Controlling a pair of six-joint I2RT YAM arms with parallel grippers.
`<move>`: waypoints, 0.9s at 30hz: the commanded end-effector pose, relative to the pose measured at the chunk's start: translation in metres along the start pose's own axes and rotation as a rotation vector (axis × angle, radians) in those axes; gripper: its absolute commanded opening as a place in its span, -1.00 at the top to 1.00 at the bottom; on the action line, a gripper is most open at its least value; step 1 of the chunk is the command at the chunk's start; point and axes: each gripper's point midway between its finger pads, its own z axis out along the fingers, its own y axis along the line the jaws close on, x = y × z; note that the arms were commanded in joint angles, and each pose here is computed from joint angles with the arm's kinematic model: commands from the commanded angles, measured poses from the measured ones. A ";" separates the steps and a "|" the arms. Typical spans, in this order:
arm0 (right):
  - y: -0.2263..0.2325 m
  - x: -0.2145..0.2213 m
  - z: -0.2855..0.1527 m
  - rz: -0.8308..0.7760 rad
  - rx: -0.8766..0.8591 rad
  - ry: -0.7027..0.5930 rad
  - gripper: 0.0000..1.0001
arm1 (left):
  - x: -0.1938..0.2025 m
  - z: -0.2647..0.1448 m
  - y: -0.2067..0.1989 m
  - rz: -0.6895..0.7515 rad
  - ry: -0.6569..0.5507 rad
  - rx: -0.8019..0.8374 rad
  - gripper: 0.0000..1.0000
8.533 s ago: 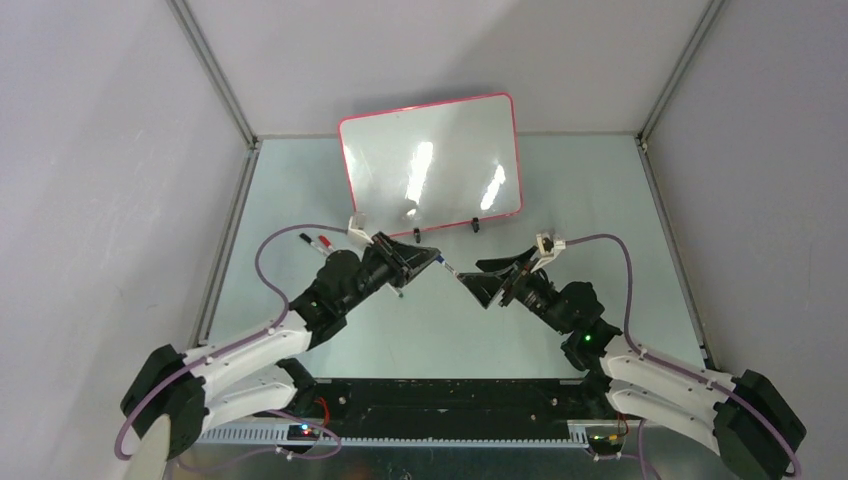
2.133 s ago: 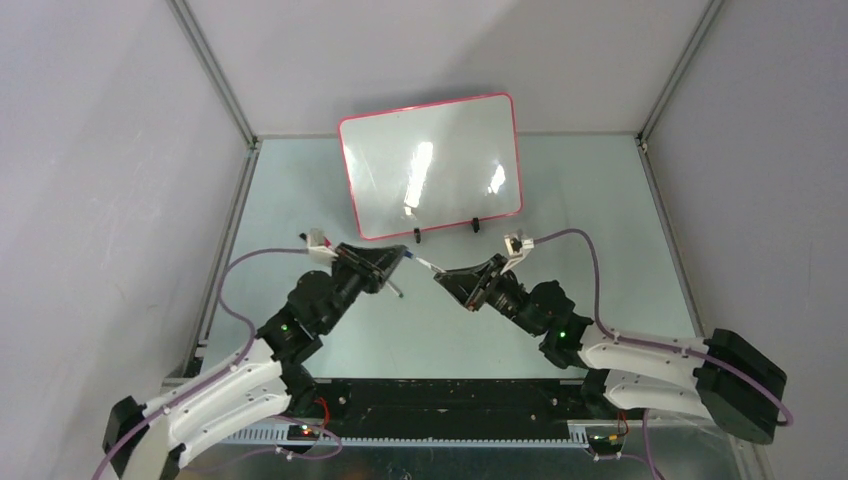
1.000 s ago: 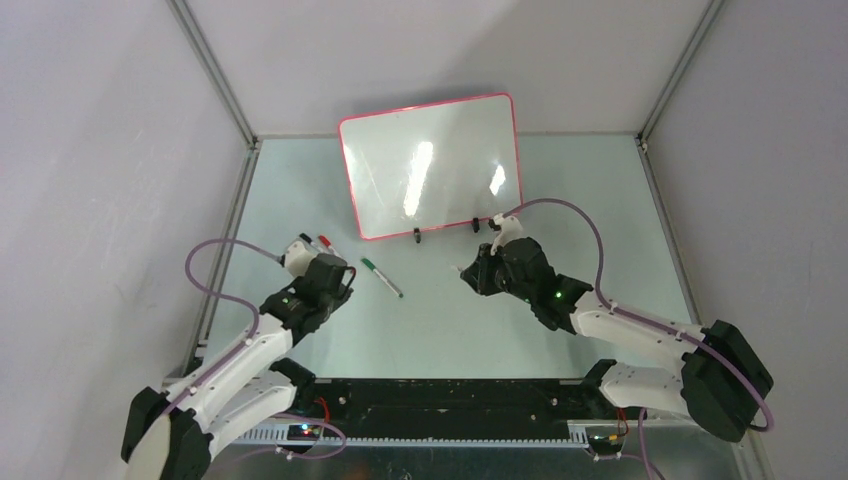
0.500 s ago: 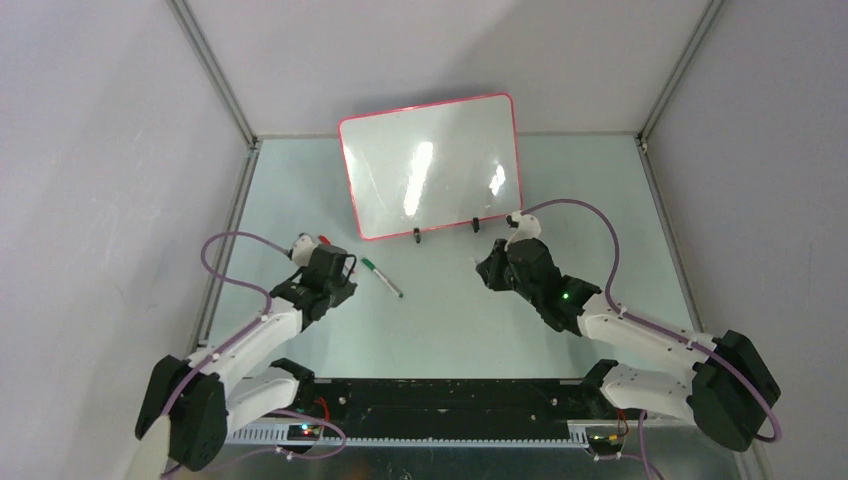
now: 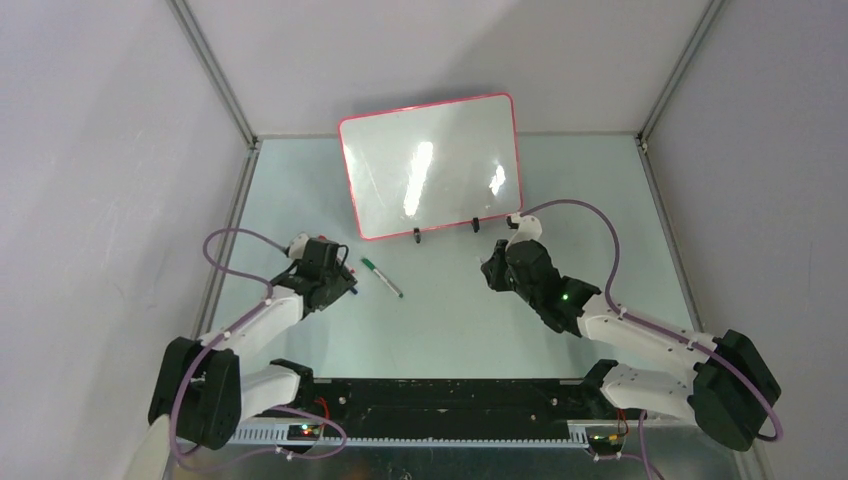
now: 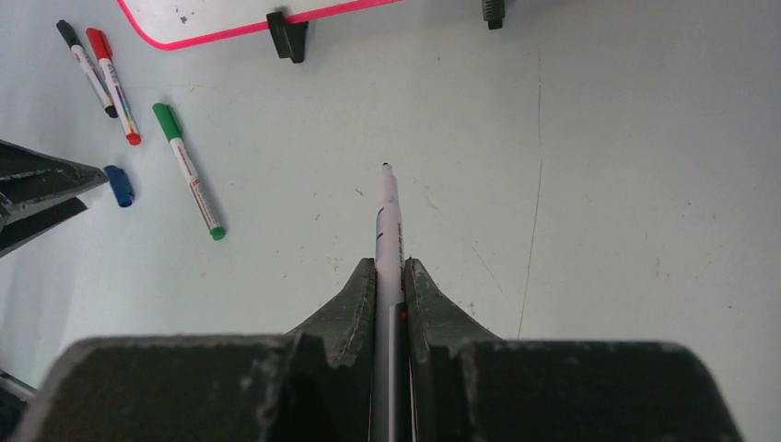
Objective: Write a sentence on the whiteboard
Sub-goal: Place the pen cap at the center of the board.
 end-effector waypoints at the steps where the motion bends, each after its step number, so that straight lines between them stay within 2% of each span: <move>1: 0.008 -0.020 -0.005 -0.001 -0.025 -0.068 1.00 | -0.024 -0.021 -0.019 0.014 -0.068 0.084 -0.37; 6: 0.007 -0.019 -0.008 -0.011 -0.034 -0.077 1.00 | -0.036 -0.044 -0.025 0.024 -0.132 0.171 -0.62; 9: 0.007 -0.026 -0.013 -0.004 -0.056 -0.128 1.00 | -0.037 -0.054 -0.032 0.042 -0.163 0.253 -0.93; 10: 0.006 -0.027 -0.014 -0.008 -0.058 -0.136 1.00 | -0.037 -0.056 -0.034 0.049 -0.166 0.274 -0.96; 14: -0.001 -0.028 -0.015 0.000 -0.050 -0.165 1.00 | -0.046 -0.070 -0.046 0.095 -0.237 0.378 -0.99; 17: -0.001 -0.027 -0.013 0.012 -0.063 -0.152 1.00 | -0.061 -0.087 -0.068 0.128 -0.352 0.534 -0.99; 22: 0.007 -0.021 -0.009 0.016 -0.114 -0.121 1.00 | -0.080 -0.089 -0.074 0.172 -0.519 0.589 -0.99; 26: 0.008 -0.016 -0.007 0.012 -0.123 -0.105 1.00 | -0.119 -0.087 -0.080 0.103 -0.609 0.570 -0.99; 27: 0.008 -0.017 -0.006 0.011 -0.122 -0.108 1.00 | -0.129 -0.092 -0.089 0.093 -0.638 0.613 -0.99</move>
